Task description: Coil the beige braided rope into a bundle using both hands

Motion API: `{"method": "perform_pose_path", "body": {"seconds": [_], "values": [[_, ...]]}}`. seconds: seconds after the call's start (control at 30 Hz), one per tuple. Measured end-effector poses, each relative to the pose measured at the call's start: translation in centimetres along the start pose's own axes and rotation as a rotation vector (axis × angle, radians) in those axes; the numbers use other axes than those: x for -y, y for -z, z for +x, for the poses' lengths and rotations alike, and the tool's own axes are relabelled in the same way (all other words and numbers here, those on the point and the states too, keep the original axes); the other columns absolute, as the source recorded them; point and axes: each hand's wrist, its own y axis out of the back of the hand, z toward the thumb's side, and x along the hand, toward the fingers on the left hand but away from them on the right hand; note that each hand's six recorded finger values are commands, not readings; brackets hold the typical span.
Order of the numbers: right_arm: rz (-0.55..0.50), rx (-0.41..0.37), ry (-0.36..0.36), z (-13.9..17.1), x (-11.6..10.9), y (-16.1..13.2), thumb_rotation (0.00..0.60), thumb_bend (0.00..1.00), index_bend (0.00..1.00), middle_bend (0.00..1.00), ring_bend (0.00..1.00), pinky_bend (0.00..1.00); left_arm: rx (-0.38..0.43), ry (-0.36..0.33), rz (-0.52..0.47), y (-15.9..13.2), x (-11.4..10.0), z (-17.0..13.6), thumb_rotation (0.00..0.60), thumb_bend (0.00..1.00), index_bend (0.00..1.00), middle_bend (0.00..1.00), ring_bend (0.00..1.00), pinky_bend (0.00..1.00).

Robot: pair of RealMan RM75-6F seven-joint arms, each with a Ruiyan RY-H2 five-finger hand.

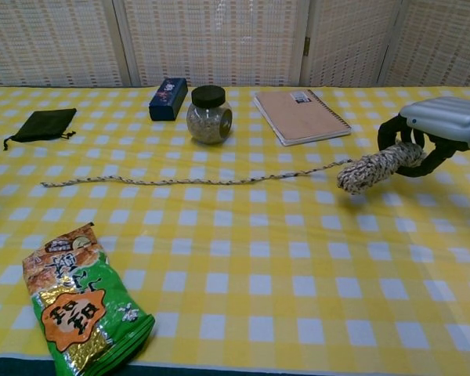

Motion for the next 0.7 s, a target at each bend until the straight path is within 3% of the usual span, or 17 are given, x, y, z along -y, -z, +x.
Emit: {"method": "perform_pose_path", "body": {"seconds": [0.17,0.43,0.7], "values": [[-0.033,-0.023,0.033,0.8,-1.8,-1.2,0.6,0.38,0.77,0.62,0.59,0.49,0.125,0.013,-0.004,-2.9,-0.1,2.5,0.6,0.35,0.37,0.33,0.36,0.24],[-0.054,-0.005,0.066,1.8,-3.9,-2.1,0.6,0.38,0.77,0.62,0.6,0.49,0.252,0.057,0.01,-7.2,0.9,6.8,0.6,0.35,0.42,0.5,0.54,0.54],[-0.06,0.058,0.078,2.8,-5.4,-2.3,0.6,0.38,0.77,0.62,0.6,0.51,0.216,0.136,0.036,-8.8,4.6,11.4,0.6,0.35,0.44,0.66,0.66,0.71]]}}
